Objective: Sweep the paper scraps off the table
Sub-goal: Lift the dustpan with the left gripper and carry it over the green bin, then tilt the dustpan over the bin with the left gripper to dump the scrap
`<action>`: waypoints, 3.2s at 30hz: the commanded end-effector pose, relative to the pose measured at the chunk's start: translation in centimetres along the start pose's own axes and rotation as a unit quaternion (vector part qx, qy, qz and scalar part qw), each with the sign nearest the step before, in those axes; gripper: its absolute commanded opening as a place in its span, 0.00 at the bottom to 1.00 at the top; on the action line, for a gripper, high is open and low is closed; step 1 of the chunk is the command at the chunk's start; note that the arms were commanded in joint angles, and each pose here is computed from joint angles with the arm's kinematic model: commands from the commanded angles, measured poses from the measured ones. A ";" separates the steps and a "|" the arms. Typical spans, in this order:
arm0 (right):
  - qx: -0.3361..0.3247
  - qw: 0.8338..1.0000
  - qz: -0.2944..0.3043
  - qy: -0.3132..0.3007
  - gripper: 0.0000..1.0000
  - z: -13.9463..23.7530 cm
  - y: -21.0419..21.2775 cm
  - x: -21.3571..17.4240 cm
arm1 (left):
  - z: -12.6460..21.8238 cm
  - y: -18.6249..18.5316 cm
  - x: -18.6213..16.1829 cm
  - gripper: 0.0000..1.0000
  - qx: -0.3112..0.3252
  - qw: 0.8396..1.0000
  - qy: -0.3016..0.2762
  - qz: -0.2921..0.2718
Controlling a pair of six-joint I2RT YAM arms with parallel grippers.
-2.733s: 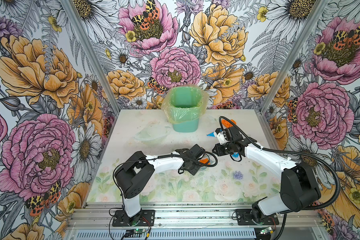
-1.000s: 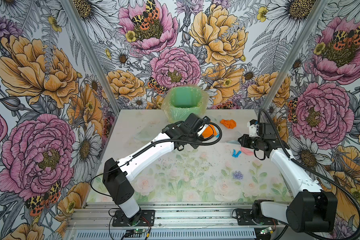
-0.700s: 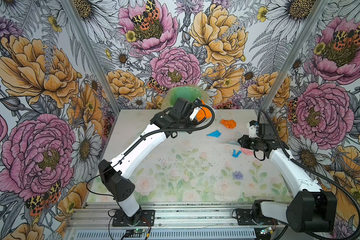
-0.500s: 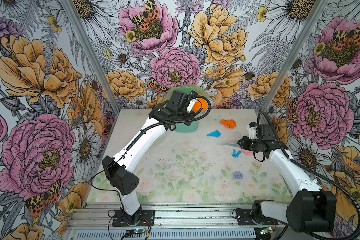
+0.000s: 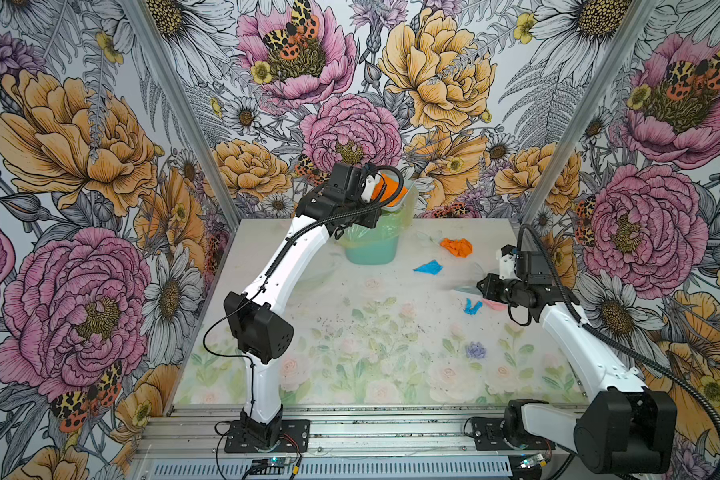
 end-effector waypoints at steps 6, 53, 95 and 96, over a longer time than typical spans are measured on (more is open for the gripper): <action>-0.007 1.000 -0.006 -0.014 0.00 0.3 -0.2 0.9 | 0.0 -0.3 1.5 0.00 -0.046 0.998 -0.010 0.043; -0.007 1.000 -0.018 -0.011 0.00 0.5 -0.2 -0.4 | 0.9 -1.1 5.8 0.00 -0.409 0.860 -0.020 0.305; -0.011 1.000 -0.022 -0.001 0.00 -0.1 -0.5 -0.7 | 4.2 -1.6 7.9 0.00 -0.583 0.722 -0.028 0.372; -0.012 1.000 -0.023 -0.001 0.00 0.0 -0.5 -0.7 | 4.1 -1.6 7.9 0.00 -0.584 0.720 -0.027 0.374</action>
Point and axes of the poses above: each gripper's point midway between its finger pads, its own z axis back along the fingers, its own y axis along the line the jaws close on, x = y × z, the point moved 1 cm from there along z, back along the fingers, and after that the axes turned 8 degrees about z, right-handed, at the moved point
